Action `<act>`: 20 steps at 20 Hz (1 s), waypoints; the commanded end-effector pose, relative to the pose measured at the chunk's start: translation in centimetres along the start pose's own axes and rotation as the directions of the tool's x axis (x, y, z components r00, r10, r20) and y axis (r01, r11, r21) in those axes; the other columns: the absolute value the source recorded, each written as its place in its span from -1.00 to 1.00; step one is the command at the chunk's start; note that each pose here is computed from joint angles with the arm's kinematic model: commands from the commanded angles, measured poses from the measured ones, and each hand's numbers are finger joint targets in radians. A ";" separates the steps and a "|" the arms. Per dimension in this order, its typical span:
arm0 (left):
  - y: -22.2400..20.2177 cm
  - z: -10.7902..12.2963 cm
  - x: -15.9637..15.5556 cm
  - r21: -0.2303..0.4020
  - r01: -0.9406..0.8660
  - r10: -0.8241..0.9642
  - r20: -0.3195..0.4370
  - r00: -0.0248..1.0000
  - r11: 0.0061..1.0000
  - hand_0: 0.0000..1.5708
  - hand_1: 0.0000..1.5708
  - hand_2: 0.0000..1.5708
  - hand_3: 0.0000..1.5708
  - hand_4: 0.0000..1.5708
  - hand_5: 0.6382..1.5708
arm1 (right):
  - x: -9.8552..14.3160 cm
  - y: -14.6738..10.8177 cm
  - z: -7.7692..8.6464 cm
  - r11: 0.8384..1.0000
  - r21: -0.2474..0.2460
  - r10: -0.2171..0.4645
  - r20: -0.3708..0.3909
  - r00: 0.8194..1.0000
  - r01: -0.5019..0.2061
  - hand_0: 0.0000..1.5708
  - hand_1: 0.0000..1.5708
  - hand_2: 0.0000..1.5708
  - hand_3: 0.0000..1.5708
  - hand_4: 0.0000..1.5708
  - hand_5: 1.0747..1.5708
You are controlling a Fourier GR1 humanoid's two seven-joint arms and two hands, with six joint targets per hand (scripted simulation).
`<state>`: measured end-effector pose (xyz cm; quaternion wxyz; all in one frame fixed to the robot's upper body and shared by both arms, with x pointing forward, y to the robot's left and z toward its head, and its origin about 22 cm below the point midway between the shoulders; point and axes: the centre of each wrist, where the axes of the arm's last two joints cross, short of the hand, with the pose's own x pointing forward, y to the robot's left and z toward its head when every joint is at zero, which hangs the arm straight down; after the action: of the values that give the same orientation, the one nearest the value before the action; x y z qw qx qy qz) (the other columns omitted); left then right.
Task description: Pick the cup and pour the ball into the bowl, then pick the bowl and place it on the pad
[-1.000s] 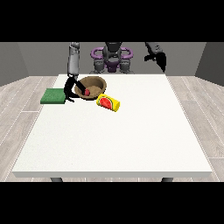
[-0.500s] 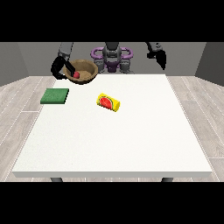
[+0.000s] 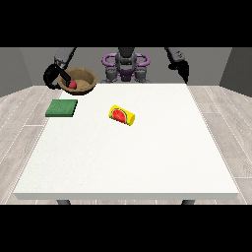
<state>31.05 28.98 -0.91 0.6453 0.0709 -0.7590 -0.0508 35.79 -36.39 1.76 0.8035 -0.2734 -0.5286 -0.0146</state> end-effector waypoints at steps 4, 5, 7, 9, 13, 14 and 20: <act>9.2 -2.0 4.3 0.066 -0.024 0.014 0.142 0.990 0.998 -1.00 -1.00 -1.00 -1.00 0.67 0.90 | 0.2 -7.4 -0.6 0.996 -0.091 -0.006 0.088 0.996 0.015 1.00 1.00 1.00 -1.00 0.16 1.00; 10.4 -1.7 4.5 0.076 -0.031 0.020 0.144 0.989 0.997 -1.00 -1.00 -1.00 -1.00 0.69 0.95 | 0.3 -9.2 -0.7 0.995 -0.085 -0.038 0.096 0.995 0.046 1.00 1.00 1.00 -1.00 0.17 1.00; 14.1 -1.9 6.9 0.088 -0.038 0.023 0.169 0.985 0.995 -1.00 -1.00 -1.00 -1.00 0.67 0.99 | -1.8 -8.3 -0.5 0.994 -0.104 -0.030 0.056 0.998 0.035 1.00 1.00 1.00 -1.00 0.10 1.00; 18.3 -1.0 8.1 0.122 -0.029 0.000 0.231 0.973 0.992 -1.00 -1.00 -1.00 -1.00 0.64 1.00 | -1.5 -8.9 -0.5 0.989 -0.130 -0.056 0.124 0.991 0.072 1.00 1.00 1.00 -1.00 0.11 1.00; 21.6 -0.3 8.1 0.156 -0.075 0.024 0.308 0.951 0.985 -1.00 -1.00 -1.00 -1.00 0.59 1.00 | -0.8 -7.4 -0.6 0.984 -0.125 -0.100 0.200 0.975 0.126 1.00 1.00 1.00 -1.00 0.01 0.98; 21.8 0.7 7.2 0.133 -0.082 0.043 0.273 0.961 0.988 -1.00 -1.00 -1.00 -1.00 0.56 0.99 | -0.9 -9.4 -0.7 0.978 -0.164 -0.096 0.196 0.976 0.129 1.00 1.00 1.00 -1.00 0.01 0.98; 24.1 0.4 9.2 0.177 -0.063 0.012 0.278 0.961 0.982 -1.00 -1.00 -1.00 -1.00 0.51 0.97 | 0.3 -11.1 -1.1 0.956 -0.242 -0.131 0.163 0.978 0.169 1.00 1.00 1.00 -0.10 -1.00 0.96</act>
<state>28.77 49.48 10.65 0.5335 0.1038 -0.8393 0.0156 33.65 -44.51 5.00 0.7280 -0.3165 -0.6009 -0.0939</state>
